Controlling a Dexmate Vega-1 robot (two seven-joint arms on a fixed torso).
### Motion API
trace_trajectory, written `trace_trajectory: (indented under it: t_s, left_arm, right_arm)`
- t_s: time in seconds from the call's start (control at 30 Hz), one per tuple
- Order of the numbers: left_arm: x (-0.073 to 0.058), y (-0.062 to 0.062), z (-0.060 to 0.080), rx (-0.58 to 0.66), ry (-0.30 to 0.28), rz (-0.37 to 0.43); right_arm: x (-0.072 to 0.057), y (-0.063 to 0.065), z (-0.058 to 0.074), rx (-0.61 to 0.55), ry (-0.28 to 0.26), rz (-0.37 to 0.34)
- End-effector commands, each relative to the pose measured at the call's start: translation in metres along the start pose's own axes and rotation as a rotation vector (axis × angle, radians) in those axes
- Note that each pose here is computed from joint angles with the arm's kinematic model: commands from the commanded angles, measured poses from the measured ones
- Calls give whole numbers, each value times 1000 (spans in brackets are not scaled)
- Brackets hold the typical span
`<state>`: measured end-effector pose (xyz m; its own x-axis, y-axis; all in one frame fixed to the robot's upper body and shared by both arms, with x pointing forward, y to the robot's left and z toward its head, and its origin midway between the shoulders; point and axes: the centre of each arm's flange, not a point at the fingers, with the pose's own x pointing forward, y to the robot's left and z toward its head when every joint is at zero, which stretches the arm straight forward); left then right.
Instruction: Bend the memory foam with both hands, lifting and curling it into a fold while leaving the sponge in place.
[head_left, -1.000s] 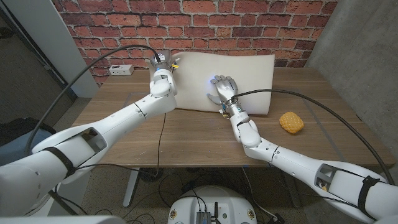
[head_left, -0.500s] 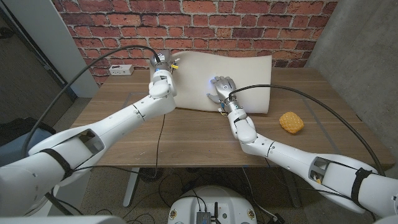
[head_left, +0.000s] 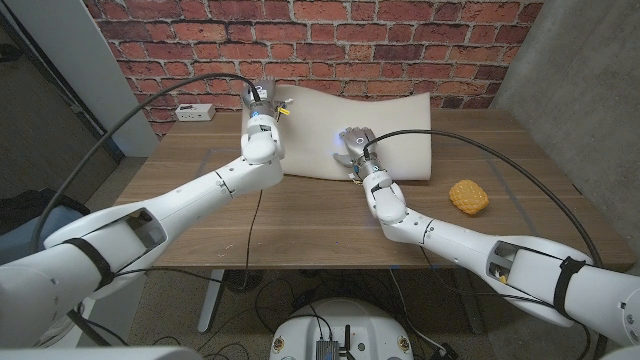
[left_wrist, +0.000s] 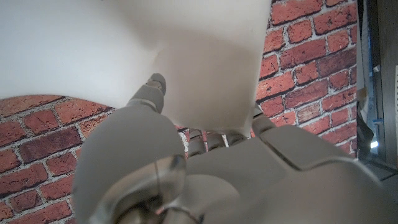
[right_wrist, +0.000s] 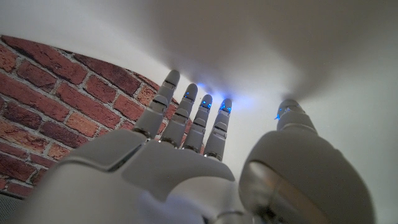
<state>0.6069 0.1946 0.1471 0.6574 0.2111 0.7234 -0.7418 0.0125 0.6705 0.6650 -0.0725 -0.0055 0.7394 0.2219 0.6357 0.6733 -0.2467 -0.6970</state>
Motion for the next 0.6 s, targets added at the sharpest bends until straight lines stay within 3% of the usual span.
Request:
trace_trajectory:
  t_s: [0.03,0.1,0.13,0.2,0.23,0.6]
  left_arm:
    - [-17,5,9,121,-54,229]
    - [-24,6,13,195,-73,330]
    - [-24,6,13,197,-72,332]
    - [-30,5,18,258,-85,410]
    - [-33,6,20,269,-114,409]
    - [-29,-2,12,245,-226,76]
  right_arm:
    - [13,12,-1,-27,27,103]
    - [17,16,-3,-26,35,125]
    - [17,16,-3,-26,35,125]
    - [19,18,-3,-22,38,138]
    - [21,19,-3,-20,38,146]
    - [31,21,0,-10,31,177]
